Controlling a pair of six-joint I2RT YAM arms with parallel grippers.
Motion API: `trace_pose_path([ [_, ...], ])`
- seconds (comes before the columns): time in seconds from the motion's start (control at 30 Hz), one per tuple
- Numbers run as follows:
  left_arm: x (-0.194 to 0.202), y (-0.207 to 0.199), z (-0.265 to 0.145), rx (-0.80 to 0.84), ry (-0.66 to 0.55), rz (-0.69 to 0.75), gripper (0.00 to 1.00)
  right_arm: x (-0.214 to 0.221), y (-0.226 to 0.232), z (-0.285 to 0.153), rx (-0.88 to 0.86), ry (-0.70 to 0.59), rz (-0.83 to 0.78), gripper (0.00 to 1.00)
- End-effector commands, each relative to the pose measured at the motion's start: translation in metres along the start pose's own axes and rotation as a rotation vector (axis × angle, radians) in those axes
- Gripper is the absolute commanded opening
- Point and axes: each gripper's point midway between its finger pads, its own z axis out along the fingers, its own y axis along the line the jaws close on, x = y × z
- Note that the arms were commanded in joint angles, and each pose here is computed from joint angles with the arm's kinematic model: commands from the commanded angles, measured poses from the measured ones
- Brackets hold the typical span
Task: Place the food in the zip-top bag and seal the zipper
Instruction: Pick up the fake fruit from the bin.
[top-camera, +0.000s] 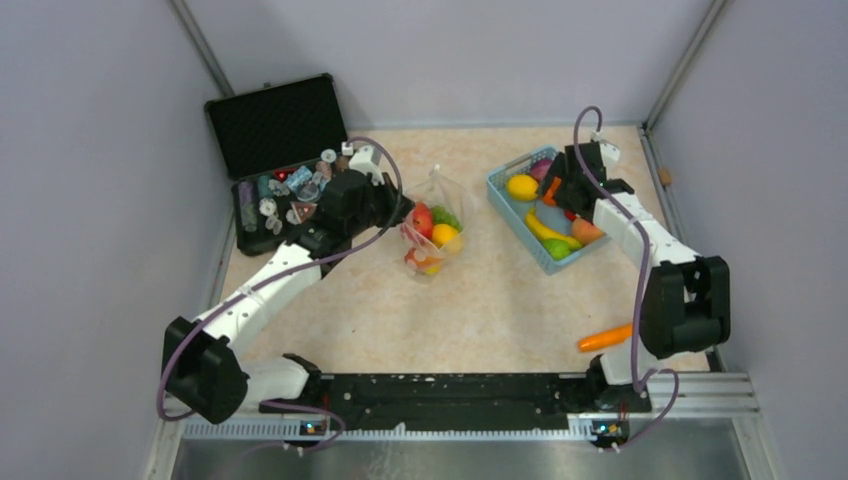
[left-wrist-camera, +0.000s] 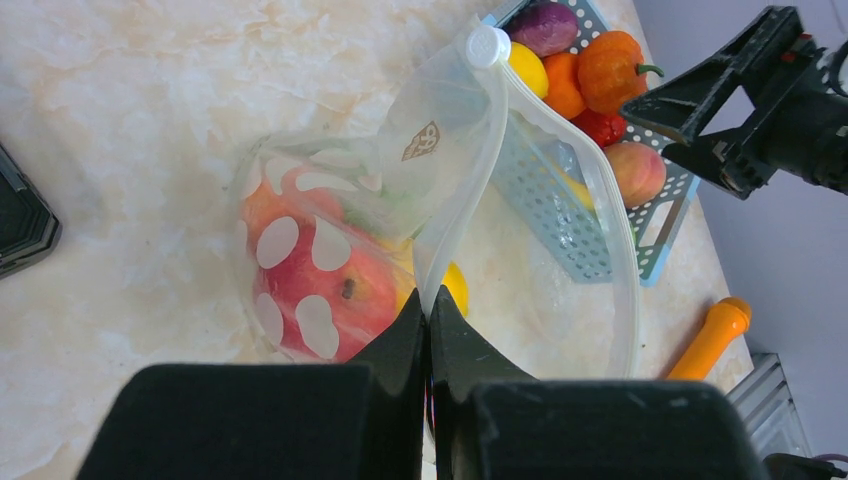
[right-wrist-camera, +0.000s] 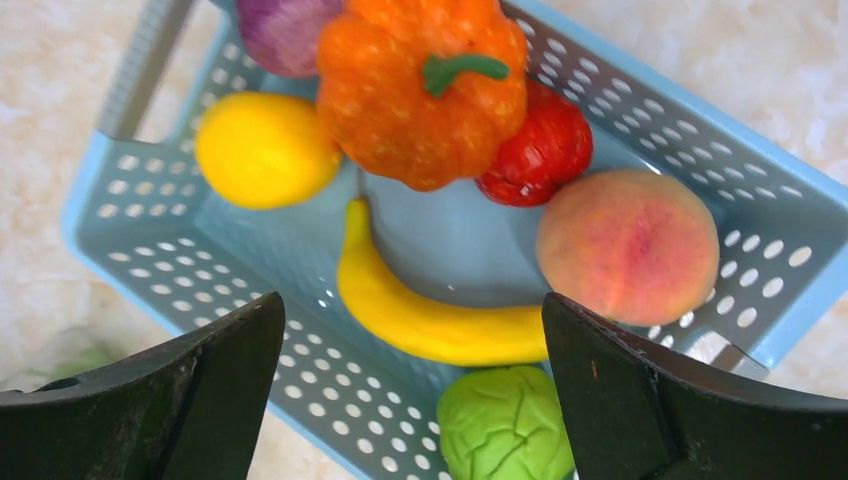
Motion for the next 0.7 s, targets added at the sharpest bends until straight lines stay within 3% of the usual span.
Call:
trace_pose_path([
  [0.0,-0.016,-0.008,-0.008,0.031,-0.06,0.015,0.0,0.004,-0.013,0.003,0.111,0.072,-0.034,0.95],
  [0.1,-0.016,-0.01,-0.008,0.039,-0.057,0.016,0.0,0.015,-0.013,0.008,0.113,0.133,-0.074,0.87],
  [0.4,-0.015,-0.01,-0.007,0.042,-0.05,0.023,0.0,0.028,-0.02,0.003,0.117,0.192,-0.133,0.84],
  [0.67,-0.012,-0.012,-0.006,0.059,-0.041,0.02,0.0,0.005,-0.051,0.007,0.288,0.089,-0.263,0.88],
])
